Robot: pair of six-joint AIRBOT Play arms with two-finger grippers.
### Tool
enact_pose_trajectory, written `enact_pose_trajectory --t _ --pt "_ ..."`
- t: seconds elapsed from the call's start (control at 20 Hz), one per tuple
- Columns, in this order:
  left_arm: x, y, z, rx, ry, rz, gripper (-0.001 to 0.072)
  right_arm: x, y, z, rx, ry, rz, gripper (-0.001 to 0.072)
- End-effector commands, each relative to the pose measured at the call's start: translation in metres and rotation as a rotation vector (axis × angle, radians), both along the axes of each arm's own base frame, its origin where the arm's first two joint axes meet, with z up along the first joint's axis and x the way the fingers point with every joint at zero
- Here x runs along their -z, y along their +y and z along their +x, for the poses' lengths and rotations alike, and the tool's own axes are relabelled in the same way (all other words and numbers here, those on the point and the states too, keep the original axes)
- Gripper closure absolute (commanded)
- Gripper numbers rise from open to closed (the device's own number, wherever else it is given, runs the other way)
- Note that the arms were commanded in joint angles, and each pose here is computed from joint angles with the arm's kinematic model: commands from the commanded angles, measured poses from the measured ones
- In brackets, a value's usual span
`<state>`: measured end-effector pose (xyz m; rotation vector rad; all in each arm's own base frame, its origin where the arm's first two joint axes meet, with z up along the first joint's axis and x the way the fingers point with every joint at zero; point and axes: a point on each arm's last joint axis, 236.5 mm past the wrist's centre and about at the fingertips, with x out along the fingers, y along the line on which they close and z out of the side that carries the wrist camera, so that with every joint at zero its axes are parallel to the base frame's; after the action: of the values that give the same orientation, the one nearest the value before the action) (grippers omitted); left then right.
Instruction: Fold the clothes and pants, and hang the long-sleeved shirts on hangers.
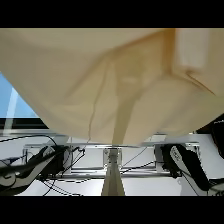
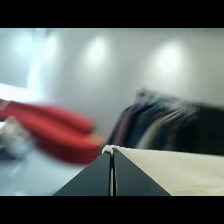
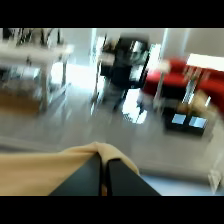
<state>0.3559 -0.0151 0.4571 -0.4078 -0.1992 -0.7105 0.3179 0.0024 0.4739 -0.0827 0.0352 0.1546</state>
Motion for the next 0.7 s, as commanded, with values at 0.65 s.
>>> enact_pose_trajectory --t 0.65 --pt "0.370 0.015 0.230 -0.256 0.796 0.137 0.0697 0.441 0.020 0.259 -0.100 0.872 0.505 0.0699"
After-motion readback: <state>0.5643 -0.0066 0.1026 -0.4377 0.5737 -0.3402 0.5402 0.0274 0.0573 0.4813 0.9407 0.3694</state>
